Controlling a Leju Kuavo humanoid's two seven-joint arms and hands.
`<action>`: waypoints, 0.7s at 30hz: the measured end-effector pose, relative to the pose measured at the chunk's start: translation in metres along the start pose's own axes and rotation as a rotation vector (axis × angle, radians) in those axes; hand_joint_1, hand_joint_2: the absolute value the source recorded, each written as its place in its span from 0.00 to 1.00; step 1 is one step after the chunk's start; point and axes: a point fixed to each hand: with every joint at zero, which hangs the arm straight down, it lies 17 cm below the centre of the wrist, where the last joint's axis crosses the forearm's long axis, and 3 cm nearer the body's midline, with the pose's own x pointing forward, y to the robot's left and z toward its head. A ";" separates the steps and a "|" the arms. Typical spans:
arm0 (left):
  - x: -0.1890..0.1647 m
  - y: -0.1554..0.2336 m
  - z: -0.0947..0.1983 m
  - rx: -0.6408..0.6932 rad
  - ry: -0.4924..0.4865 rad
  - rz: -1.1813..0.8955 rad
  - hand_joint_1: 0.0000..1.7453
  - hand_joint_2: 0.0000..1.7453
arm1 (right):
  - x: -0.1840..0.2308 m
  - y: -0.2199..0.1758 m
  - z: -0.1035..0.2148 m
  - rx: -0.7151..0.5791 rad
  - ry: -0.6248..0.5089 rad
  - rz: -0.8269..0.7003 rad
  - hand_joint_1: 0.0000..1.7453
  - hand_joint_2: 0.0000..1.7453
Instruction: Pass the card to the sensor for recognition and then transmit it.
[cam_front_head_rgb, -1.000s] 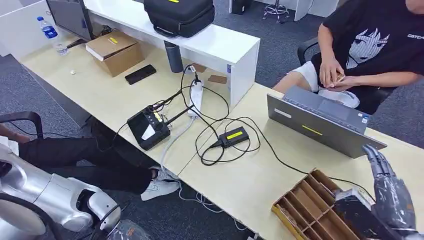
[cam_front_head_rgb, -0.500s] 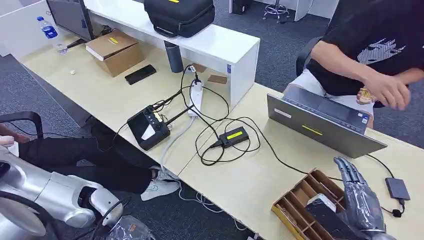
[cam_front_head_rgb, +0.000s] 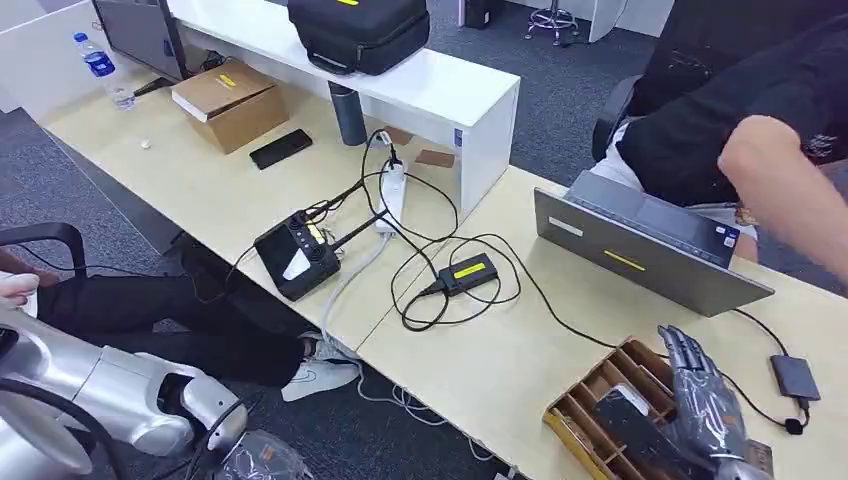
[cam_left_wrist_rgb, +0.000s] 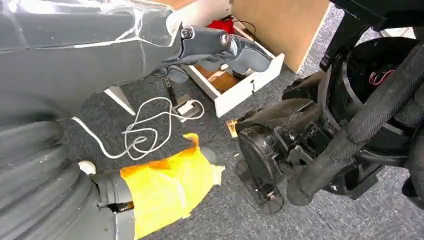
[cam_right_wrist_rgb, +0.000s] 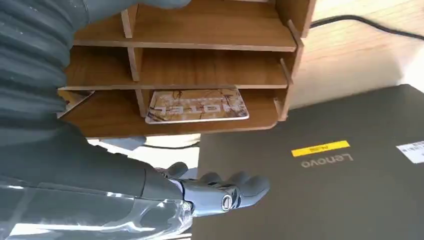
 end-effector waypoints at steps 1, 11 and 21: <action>0.000 0.000 0.000 0.002 0.000 0.003 0.00 1.00 | -0.001 0.001 0.000 0.001 0.002 0.005 0.16 1.00; 0.004 -0.003 -0.002 0.009 0.003 0.030 0.00 1.00 | -0.008 0.001 0.000 0.001 0.017 0.009 0.75 1.00; 0.004 -0.002 -0.003 0.015 0.005 0.039 0.00 1.00 | -0.009 -0.009 -0.004 -0.024 0.019 0.010 1.00 1.00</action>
